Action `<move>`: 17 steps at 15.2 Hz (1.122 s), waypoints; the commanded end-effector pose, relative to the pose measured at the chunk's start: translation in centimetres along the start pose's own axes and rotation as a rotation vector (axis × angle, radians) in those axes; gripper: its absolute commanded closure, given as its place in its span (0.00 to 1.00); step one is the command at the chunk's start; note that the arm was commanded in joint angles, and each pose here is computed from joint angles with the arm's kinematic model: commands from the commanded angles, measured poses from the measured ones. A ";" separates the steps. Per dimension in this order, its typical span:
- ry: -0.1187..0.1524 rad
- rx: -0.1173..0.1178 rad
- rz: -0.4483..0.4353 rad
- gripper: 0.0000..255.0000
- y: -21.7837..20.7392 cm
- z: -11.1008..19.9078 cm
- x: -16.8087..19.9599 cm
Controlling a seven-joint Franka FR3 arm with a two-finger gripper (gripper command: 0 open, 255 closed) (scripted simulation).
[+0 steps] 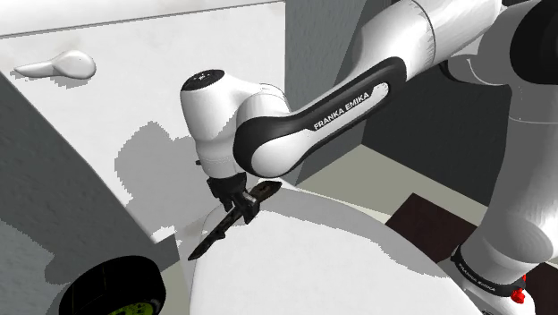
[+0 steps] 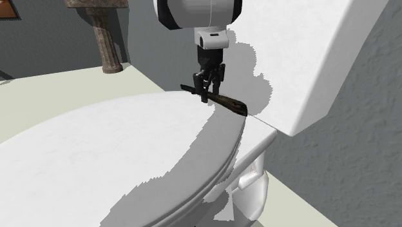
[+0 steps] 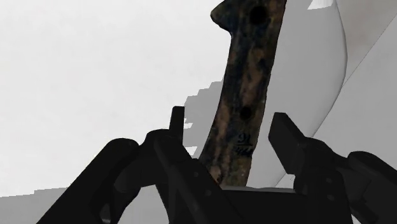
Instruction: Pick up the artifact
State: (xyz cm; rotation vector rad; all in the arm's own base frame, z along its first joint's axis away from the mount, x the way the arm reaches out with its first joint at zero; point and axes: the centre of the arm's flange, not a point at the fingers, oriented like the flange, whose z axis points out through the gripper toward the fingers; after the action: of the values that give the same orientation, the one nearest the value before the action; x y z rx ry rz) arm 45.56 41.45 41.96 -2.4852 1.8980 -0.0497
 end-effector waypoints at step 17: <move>0.000 0.000 0.000 1.00 -0.2 -4.1 0.1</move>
State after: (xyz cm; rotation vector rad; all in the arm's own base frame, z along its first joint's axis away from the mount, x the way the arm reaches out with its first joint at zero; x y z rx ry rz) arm 45.61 41.35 45.46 -2.4852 1.8982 -0.0499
